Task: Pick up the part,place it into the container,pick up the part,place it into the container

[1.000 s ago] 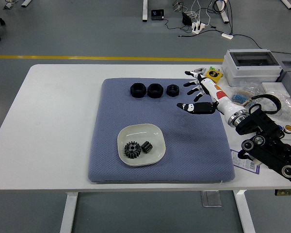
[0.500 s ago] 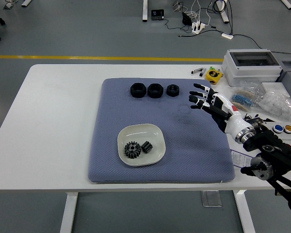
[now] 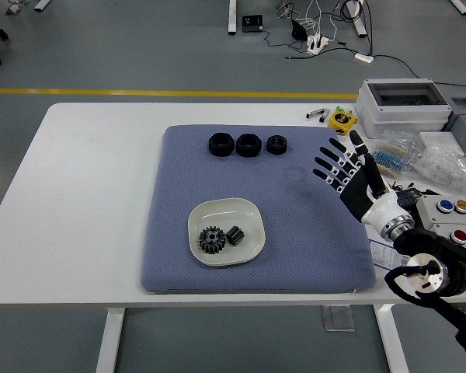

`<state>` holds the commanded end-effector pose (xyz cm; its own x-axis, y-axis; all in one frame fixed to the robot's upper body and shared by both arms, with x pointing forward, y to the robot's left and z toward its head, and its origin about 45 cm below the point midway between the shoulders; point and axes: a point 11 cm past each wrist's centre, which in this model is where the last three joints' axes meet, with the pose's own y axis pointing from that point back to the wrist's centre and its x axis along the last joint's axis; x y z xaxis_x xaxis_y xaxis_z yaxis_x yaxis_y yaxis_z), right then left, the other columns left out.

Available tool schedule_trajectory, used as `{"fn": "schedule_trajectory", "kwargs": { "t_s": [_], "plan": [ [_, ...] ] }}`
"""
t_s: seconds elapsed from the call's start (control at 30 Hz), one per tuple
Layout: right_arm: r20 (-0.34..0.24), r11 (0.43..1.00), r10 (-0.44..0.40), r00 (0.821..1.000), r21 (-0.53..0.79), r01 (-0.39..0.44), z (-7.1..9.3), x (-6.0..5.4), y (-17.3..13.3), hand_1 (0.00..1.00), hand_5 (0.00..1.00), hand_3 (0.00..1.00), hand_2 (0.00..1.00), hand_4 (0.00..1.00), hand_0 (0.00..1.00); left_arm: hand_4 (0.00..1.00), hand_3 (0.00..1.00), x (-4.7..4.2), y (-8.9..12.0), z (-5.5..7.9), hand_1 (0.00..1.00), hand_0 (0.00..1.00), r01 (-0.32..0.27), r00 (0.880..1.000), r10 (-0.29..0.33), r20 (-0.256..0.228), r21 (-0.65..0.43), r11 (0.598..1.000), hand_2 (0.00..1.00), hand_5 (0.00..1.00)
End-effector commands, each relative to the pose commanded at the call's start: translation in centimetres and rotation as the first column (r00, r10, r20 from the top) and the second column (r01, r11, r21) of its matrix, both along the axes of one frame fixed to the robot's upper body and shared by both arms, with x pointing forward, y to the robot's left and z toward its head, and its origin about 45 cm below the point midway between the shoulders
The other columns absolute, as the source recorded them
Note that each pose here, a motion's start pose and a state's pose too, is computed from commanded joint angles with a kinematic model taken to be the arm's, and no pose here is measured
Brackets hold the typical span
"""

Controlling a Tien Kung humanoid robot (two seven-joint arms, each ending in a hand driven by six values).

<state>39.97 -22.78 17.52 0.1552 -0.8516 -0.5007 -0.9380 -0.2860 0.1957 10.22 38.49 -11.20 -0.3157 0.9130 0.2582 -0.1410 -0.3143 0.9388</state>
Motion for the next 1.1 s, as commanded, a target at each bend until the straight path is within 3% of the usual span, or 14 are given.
{"fn": "schedule_trajectory", "kwargs": {
  "t_s": [0.5,0.53,1.1],
  "plan": [
    [-0.023,0.999,-0.015,1.000,0.033,0.016,-0.35,-0.05,-0.22,0.823,0.779,0.852,0.843,0.998,0.874,0.611,0.562,0.55,-0.06,0.11,0.624,0.710,-0.005,1.000,0.005,0.014,-0.003,1.000,0.634,0.677],
    [-0.023,0.999,-0.015,1.000,0.035,0.016,-0.35,-0.05,-0.21,0.824,0.840,0.846,0.841,0.998,0.877,0.612,0.562,0.56,-0.07,0.11,0.623,0.710,-0.005,1.000,0.005,0.014,-0.004,1.000,0.636,0.676],
    [-0.030,0.996,-0.022,0.999,0.085,0.024,-0.07,0.12,-0.06,0.822,0.876,0.839,0.838,0.998,0.877,0.612,0.562,0.74,-0.10,0.14,0.623,0.710,-0.008,1.000,0.008,0.018,-0.005,1.000,0.635,0.676]
  ]
}}
